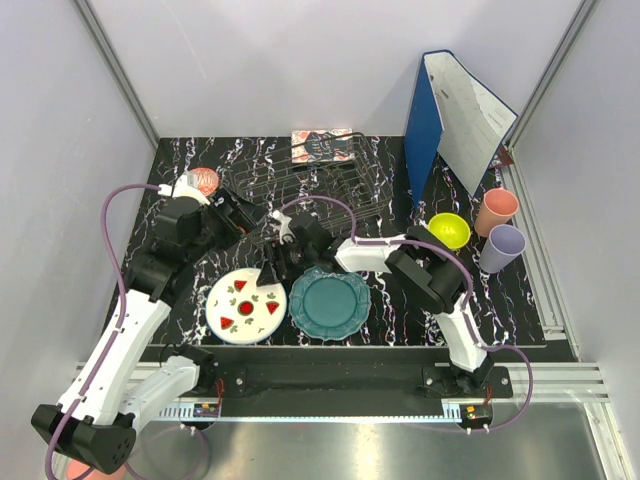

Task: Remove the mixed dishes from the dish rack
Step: Place the plate at the center of the board, then reset both arms

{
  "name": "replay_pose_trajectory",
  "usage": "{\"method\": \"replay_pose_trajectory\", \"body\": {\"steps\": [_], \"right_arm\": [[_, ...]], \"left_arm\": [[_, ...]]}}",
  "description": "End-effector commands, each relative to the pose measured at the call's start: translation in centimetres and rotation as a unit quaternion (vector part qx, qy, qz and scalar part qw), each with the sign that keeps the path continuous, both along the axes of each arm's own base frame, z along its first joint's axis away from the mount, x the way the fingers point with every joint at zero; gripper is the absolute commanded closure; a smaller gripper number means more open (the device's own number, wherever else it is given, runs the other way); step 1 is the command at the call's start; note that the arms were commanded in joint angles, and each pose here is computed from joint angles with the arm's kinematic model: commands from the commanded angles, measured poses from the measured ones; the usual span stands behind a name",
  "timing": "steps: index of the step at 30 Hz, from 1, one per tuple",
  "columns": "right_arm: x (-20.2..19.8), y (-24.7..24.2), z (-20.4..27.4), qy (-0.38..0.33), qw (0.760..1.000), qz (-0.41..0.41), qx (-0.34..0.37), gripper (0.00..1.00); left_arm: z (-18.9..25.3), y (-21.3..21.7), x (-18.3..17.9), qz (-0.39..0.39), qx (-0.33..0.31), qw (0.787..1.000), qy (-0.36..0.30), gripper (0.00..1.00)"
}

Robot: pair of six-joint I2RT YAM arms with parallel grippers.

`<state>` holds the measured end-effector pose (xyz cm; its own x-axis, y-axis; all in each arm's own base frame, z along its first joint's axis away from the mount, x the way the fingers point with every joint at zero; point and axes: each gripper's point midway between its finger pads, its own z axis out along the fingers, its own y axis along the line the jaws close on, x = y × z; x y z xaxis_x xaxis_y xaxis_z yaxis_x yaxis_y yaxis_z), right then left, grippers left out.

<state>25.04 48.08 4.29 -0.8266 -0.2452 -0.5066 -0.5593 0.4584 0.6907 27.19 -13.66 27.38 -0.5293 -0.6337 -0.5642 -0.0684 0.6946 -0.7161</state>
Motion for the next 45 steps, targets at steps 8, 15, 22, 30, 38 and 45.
{"method": "replay_pose_trajectory", "body": {"steps": [8, 15, 22, 30, 38, 45], "right_arm": [[-0.8, -7.0, -5.0, 0.049, 0.98, -0.102, -0.162, 0.23], [-0.3, -6.7, 0.4, 0.011, 0.987, -0.108, -0.122, 0.21], [0.3, -6.9, 6.7, -0.037, 0.989, -0.114, -0.086, 0.19], [2.0, -8.8, 16.3, -0.155, 0.976, -0.145, -0.044, 0.17], [1.5, -18.1, 26.3, -0.317, 0.917, -0.235, -0.057, 0.12], [-0.7, -23.3, 25.9, -0.375, 0.873, -0.26, -0.17, 0.0]], "left_arm": [[0.3, -0.3, 0.3, 0.001, -0.011, 1.0, -0.015, 0.01], [0.2, -0.2, 0.3, 0.002, -0.007, 1.0, -0.016, 0.01], [-0.3, 0.0, 0.4, 0.009, -0.002, 1.0, -0.015, 0.01], [-0.4, 0.3, 0.7, 0.014, 0.005, 1.0, -0.018, 0.01], [-0.1, 1.6, 0.3, -0.001, 0.1, 0.995, -0.025, 0.01], [0.0, 1.4, -0.8, -0.02, 0.231, 0.972, -0.025, 0.01]]}}
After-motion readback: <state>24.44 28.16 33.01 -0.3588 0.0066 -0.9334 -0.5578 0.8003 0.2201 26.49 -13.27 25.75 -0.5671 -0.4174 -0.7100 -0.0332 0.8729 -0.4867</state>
